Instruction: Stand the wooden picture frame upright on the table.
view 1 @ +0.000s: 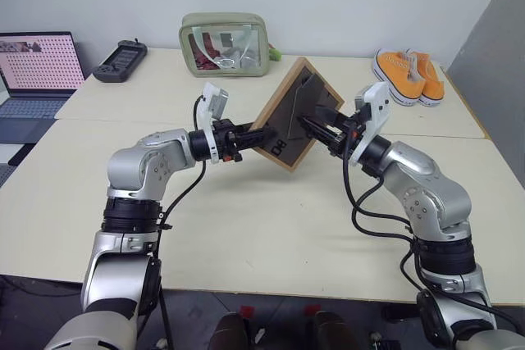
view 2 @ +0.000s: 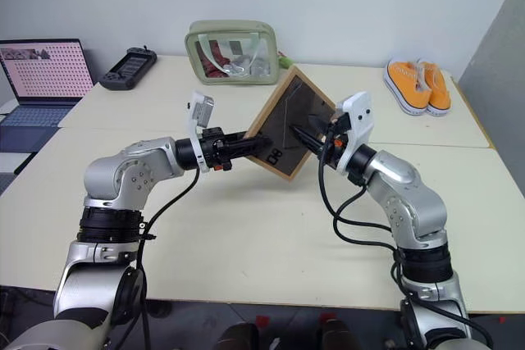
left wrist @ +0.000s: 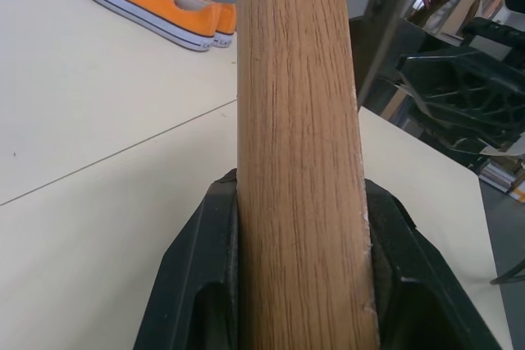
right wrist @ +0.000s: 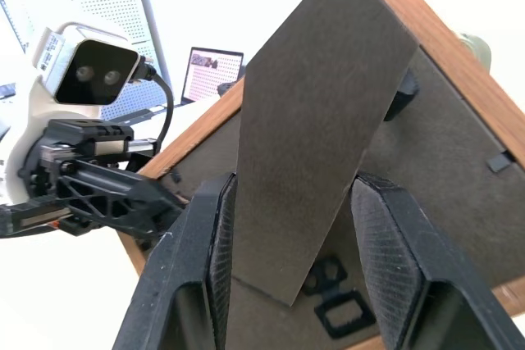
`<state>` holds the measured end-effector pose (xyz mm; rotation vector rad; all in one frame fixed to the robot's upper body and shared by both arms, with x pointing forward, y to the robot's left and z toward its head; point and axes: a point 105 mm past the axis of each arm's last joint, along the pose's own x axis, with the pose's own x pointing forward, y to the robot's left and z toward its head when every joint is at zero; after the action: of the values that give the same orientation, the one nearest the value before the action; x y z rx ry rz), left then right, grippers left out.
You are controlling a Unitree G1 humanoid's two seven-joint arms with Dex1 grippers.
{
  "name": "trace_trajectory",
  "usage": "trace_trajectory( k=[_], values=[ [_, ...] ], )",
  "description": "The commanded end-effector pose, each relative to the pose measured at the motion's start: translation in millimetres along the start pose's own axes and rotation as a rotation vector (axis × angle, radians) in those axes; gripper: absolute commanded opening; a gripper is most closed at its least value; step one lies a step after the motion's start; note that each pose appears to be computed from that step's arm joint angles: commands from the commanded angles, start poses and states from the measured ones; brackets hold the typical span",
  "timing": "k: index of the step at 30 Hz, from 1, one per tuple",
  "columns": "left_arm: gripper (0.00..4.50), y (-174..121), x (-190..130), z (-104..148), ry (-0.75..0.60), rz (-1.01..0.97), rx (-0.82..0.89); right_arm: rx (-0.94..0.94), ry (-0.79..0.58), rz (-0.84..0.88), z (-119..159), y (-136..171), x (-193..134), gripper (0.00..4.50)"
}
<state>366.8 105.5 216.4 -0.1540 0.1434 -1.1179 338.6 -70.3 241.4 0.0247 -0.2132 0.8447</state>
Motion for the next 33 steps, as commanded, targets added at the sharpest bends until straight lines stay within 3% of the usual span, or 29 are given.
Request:
trace_trajectory(
  k=[1, 11, 16, 20, 26, 33],
  values=[
    [1.29, -2, 2, 16, -0.028, -0.017, 0.061, -0.029, -0.083, 0.002, 22, 7, -8, 2.17],
    [1.29, -7, 9, 27, -0.055, -0.049, 0.052, -0.050, -0.053, -0.033, 13, 1, -9, 2.17],
    [1.29, -12, 10, 33, -0.071, -0.068, 0.022, -0.166, 0.061, -0.041, -9, -9, -13, 2.17],
    [1.29, 1, -2, 32, -0.053, -0.010, 0.004, -0.377, 0.192, -0.032, -20, -24, -37, 2.17],
    [1.29, 20, -15, 37, -0.091, 0.076, -0.124, -0.736, 0.255, -0.028, -17, -41, -64, 2.17],
    [1.29, 7, -23, 33, -0.074, 0.033, -0.483, -1.176, 0.202, 0.034, -35, -46, -67, 2.17]
  ],
)
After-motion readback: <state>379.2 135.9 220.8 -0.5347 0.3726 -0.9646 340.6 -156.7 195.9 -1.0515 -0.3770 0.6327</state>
